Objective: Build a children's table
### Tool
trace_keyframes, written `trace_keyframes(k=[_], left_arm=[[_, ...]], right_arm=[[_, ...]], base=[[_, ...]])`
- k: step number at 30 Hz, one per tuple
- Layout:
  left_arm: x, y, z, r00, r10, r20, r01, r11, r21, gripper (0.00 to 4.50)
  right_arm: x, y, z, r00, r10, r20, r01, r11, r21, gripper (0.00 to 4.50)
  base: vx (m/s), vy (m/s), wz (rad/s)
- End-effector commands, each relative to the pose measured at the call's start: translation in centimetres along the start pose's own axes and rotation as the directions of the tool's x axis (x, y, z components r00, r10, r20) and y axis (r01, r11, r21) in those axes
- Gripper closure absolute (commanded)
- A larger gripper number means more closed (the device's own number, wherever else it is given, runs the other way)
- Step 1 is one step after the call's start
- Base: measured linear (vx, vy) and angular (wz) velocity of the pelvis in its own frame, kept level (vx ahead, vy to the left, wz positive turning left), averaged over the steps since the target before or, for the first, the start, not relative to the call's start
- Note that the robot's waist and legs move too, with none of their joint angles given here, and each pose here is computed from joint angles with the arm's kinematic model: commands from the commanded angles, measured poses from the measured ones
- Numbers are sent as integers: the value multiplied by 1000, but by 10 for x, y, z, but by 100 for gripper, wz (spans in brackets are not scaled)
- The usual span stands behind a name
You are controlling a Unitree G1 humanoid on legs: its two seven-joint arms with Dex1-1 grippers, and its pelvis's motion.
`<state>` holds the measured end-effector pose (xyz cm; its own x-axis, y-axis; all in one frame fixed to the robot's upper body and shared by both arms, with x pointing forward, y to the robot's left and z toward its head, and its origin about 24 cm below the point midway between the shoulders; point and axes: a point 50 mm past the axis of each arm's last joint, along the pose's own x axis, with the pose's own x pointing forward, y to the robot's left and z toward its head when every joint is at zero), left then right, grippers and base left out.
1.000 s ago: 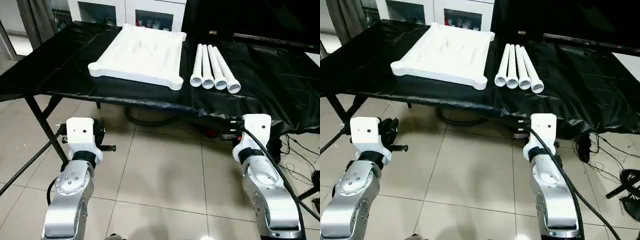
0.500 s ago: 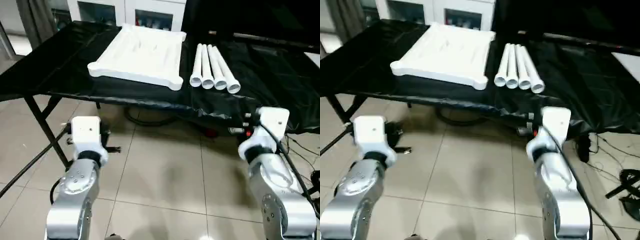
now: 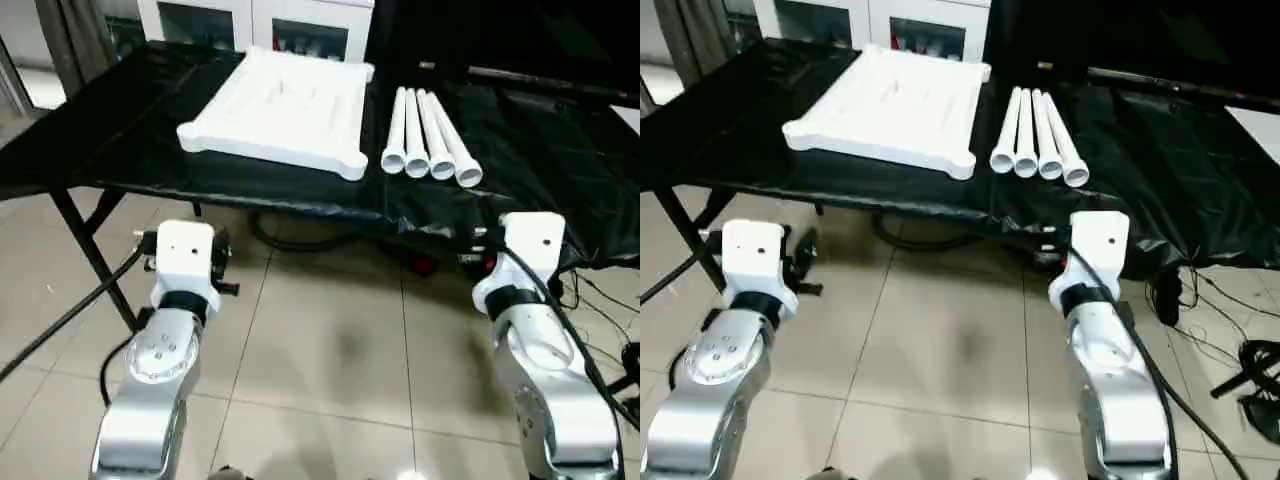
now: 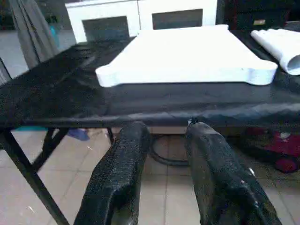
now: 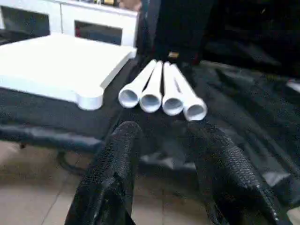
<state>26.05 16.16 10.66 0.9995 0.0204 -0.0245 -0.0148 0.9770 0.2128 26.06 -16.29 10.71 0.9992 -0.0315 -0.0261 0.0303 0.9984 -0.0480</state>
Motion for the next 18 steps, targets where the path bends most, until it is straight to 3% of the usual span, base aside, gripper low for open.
trace_keyframes(k=[1, 9, 13, 18], left_arm=[[1, -2, 7, 1000, -16, 23, 17, 1000, -17, 286], [1, 3, 8, 999, 0, 37, -1, 1000, 5, 286], [1, 5, 8, 999, 8, 35, -8, 1000, 0, 286], [2, 7, 7, 999, 11, 33, -11, 1000, -4, 286]], right_arm=[[0, 3, 0, 999, 33, -26, -31, 998, 54, 268], [1, 9, 5, 999, 44, 15, -45, 998, 46, 268], [0, 13, 9, 996, 82, 31, -85, 991, 105, 268], [0, 14, 8, 997, 73, 20, -75, 990, 117, 268]], base=[[0, 0, 0], [18, 8, -5], [102, 12, -22], [138, 0, 1]])
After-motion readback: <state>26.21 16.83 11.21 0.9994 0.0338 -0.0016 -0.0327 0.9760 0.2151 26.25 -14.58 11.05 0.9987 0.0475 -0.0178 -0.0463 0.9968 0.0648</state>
